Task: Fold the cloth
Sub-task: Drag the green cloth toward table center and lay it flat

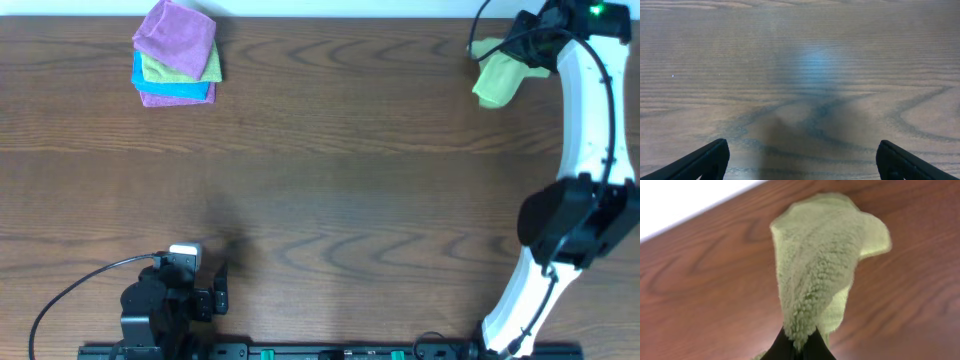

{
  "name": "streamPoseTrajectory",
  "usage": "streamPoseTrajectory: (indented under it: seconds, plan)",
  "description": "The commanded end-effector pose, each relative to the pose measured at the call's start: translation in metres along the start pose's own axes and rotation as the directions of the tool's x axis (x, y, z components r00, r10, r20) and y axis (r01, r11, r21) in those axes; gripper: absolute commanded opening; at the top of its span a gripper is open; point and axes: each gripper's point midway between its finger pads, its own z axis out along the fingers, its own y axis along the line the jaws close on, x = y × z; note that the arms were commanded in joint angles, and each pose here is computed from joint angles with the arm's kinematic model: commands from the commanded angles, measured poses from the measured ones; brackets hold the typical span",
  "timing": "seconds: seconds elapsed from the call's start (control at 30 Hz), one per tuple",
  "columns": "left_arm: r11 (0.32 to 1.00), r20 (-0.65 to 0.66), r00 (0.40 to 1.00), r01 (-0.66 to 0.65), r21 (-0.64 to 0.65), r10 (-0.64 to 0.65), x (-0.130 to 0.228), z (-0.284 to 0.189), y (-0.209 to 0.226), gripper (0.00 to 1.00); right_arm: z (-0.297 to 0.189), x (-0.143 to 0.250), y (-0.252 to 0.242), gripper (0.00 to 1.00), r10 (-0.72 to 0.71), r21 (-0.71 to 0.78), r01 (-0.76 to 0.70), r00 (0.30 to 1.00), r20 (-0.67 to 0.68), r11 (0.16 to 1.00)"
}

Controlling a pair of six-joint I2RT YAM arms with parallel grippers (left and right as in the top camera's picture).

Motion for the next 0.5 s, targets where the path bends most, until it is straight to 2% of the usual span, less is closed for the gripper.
streamPoseTrajectory:
  seconds: [0.0,0.23,0.47]
  plan:
    - [1.0,-0.023,0.999,-0.026,-0.008,0.026,0.007,0.001,0.001,0.95,-0.029,0.012,0.014,0.01,-0.035,-0.015,0.034,0.999,-0.013,0.999]
    - [1.0,-0.023,0.999,-0.026,-0.008,0.026,0.007,0.001,0.001,0.95,-0.08,0.067,0.029,0.01,-0.138,-0.017,0.137,0.98,-0.144,0.99]
    - [1.0,-0.023,0.999,-0.026,-0.008,0.026,0.007,0.001,0.001,0.95,-0.148,0.11,0.058,0.01,-0.283,-0.133,0.264,0.947,-0.152,0.955]
